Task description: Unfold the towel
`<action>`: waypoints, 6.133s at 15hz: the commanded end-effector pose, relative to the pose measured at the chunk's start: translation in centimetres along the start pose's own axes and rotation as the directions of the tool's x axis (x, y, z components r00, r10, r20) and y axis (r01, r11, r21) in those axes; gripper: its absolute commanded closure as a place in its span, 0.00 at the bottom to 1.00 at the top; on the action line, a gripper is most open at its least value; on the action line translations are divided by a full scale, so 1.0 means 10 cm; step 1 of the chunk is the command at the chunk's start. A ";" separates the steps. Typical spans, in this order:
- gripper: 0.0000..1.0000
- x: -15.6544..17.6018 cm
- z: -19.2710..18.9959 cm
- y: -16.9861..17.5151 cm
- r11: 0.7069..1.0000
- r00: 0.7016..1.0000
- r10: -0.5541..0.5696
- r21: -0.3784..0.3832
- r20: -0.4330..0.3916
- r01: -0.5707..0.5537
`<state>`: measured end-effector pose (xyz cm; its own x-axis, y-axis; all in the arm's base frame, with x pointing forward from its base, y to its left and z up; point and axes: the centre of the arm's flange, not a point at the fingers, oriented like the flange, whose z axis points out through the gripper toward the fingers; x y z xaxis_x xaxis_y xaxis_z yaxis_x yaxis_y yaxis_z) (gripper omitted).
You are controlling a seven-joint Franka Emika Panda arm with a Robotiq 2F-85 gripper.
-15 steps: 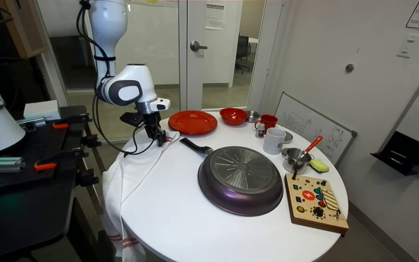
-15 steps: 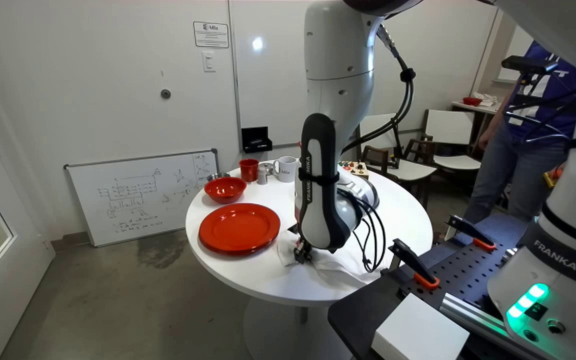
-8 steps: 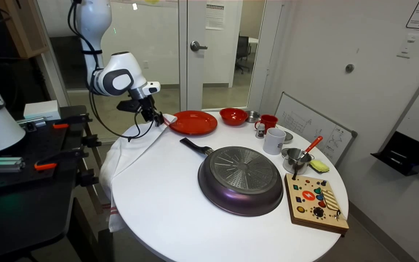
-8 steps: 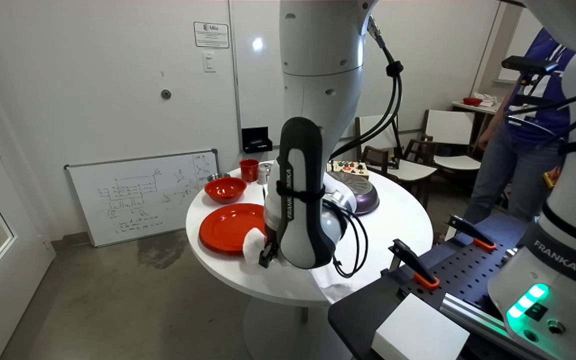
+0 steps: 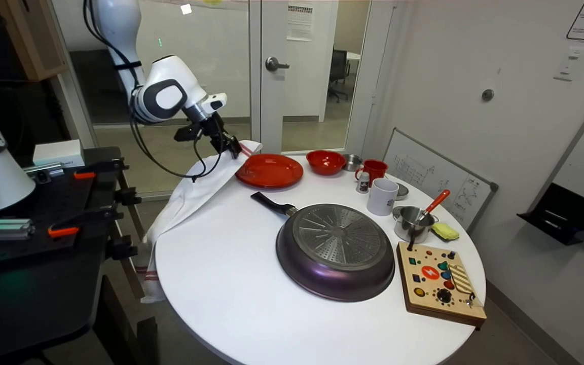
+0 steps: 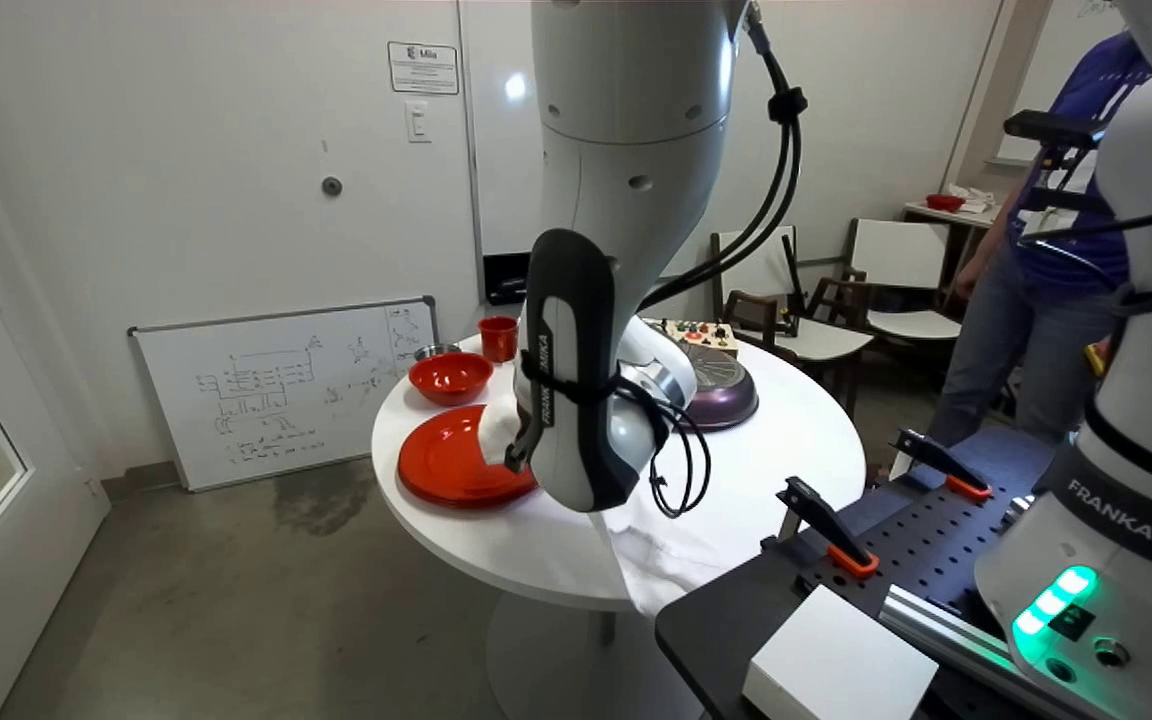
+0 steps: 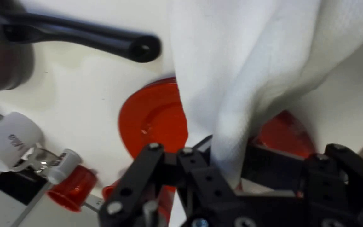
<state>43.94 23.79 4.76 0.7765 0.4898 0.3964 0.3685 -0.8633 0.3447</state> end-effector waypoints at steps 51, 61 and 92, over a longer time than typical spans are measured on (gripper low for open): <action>0.05 1.77 1.27 2.09 0.912 0.970 0.216 -0.332 -0.110 -0.241; 0.00 0.83 0.71 2.28 0.986 0.981 0.133 0.083 0.142 -0.146; 0.00 -1.47 -0.08 1.43 0.333 0.055 0.832 -0.416 0.553 -0.846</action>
<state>38.15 4.05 4.36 0.6353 -0.7564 -0.1555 -0.7299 -0.6539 0.1990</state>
